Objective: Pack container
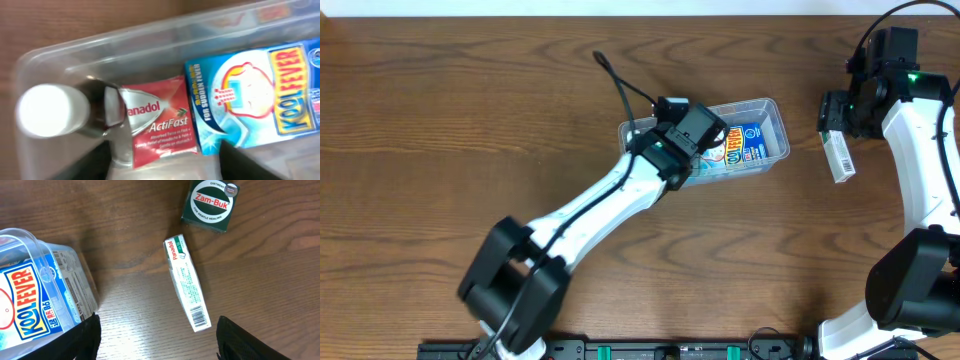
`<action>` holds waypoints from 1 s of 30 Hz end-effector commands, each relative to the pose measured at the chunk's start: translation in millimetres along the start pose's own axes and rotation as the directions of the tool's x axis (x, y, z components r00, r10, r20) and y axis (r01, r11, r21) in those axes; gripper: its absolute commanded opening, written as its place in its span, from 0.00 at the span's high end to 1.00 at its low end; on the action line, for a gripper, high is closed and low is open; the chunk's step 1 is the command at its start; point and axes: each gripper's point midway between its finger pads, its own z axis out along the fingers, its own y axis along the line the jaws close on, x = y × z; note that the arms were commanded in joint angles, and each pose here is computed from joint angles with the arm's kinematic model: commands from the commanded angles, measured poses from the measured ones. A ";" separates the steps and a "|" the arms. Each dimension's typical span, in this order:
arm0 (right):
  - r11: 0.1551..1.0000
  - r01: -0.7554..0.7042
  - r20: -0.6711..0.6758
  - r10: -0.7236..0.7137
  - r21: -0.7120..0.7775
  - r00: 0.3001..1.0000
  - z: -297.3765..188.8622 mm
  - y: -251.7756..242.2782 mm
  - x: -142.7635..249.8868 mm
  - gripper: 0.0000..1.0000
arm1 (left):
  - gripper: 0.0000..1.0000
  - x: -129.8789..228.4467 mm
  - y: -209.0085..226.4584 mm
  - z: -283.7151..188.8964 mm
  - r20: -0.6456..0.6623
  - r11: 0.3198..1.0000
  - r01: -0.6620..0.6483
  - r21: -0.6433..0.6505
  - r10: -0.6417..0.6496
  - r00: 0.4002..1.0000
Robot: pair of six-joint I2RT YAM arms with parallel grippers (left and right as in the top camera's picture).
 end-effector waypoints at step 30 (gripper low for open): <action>0.818 0.405 0.039 -0.428 -0.410 0.903 -7.4 145.8 48.3 0.99 | 0.94 41.1 27.6 -37.7 -0.206 0.996 -0.082 -0.034 0.073 0.976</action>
